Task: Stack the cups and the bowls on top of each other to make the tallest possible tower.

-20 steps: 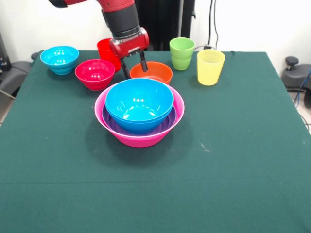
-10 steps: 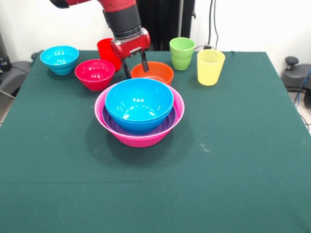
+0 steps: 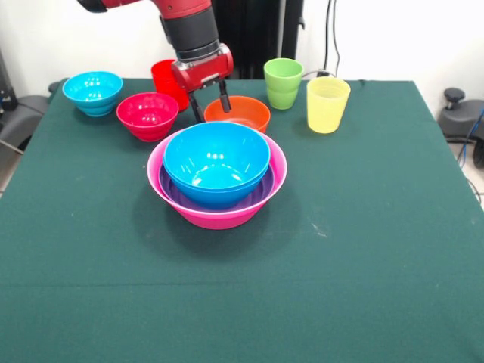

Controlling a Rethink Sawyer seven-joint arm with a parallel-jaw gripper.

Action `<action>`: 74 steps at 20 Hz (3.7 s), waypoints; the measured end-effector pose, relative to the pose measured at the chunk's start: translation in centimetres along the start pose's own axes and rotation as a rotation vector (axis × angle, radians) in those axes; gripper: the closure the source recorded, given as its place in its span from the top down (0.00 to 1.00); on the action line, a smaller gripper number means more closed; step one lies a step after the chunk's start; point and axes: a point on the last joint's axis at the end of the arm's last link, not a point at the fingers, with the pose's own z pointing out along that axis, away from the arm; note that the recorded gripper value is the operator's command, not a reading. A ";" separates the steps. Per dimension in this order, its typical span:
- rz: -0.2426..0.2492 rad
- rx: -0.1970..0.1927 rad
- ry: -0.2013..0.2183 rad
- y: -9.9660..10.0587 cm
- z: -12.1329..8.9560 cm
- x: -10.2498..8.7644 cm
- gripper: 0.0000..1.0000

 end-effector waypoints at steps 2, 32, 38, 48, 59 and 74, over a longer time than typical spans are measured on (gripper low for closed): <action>0.000 0.000 0.000 0.0 0.0 0.0 1.00; 0.002 0.017 -0.004 -0.5 -0.4 -0.4 0.00; 0.073 0.046 -0.016 -2.8 -2.9 -3.3 0.00; 0.186 0.028 0.103 -4.8 -9.0 -9.6 0.00; 0.201 0.017 0.190 -4.6 -14.5 -15.1 0.00; 0.189 0.021 0.179 -5.7 -14.6 -17.5 0.00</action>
